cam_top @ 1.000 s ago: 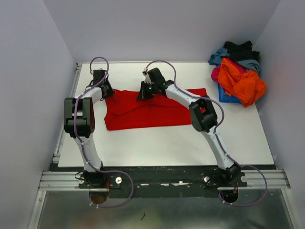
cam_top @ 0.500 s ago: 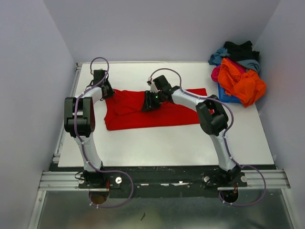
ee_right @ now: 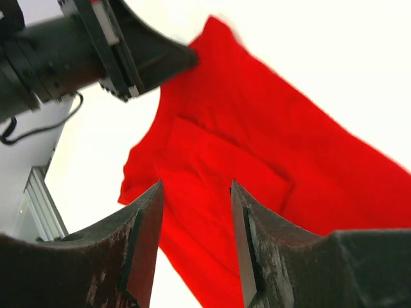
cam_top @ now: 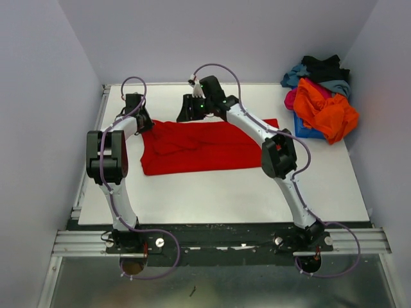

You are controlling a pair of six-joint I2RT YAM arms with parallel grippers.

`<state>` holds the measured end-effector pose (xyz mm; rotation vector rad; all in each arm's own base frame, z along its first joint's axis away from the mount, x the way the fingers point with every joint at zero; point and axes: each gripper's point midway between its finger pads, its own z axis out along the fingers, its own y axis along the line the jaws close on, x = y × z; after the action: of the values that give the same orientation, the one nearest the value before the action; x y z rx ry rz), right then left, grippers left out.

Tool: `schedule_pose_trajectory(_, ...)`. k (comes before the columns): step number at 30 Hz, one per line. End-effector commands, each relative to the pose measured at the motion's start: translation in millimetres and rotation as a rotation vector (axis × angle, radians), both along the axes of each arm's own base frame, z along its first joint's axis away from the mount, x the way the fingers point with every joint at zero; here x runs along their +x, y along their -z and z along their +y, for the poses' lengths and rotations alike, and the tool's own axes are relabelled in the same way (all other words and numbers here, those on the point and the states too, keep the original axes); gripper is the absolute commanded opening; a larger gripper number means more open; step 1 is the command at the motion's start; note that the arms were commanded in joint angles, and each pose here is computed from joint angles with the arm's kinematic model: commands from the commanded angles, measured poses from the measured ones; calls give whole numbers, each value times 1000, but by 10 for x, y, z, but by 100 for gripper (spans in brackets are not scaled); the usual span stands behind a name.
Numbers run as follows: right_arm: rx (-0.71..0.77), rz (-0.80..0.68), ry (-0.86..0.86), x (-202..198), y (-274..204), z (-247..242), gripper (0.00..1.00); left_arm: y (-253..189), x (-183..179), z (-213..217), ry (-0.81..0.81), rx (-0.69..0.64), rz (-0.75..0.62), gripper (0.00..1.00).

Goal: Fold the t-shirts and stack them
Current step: Fold the other side of the tshirt into a rectangle

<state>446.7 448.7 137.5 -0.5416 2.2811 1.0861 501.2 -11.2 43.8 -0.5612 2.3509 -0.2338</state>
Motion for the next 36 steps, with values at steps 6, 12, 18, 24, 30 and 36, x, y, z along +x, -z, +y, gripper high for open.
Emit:
schedule_pose_trajectory(6, -34, 68, 32, 155, 547, 144, 54, -11, 21, 67, -10, 23, 2, 0)
schedule_pose_trajectory(12, -60, 71, 75, 235, 691, 125, 52, -1, 10, 67, -9, 24, 6, 0)
schedule_pose_trajectory(18, -101, 121, 65, 121, 873, 48, 43, -1, 10, 67, -9, 24, 6, 0)
schedule_pose_trajectory(24, -126, 135, 39, -37, 908, -4, 42, -1, 18, 65, -7, 24, 6, 0)
schedule_pose_trajectory(30, -133, 139, 28, -89, 905, -14, 12, -2, 24, 68, -8, 25, 6, 0)
schedule_pose_trajectory(36, -138, 123, 18, -181, 784, -97, 1, 3, 27, 69, -7, 26, 8, 0)
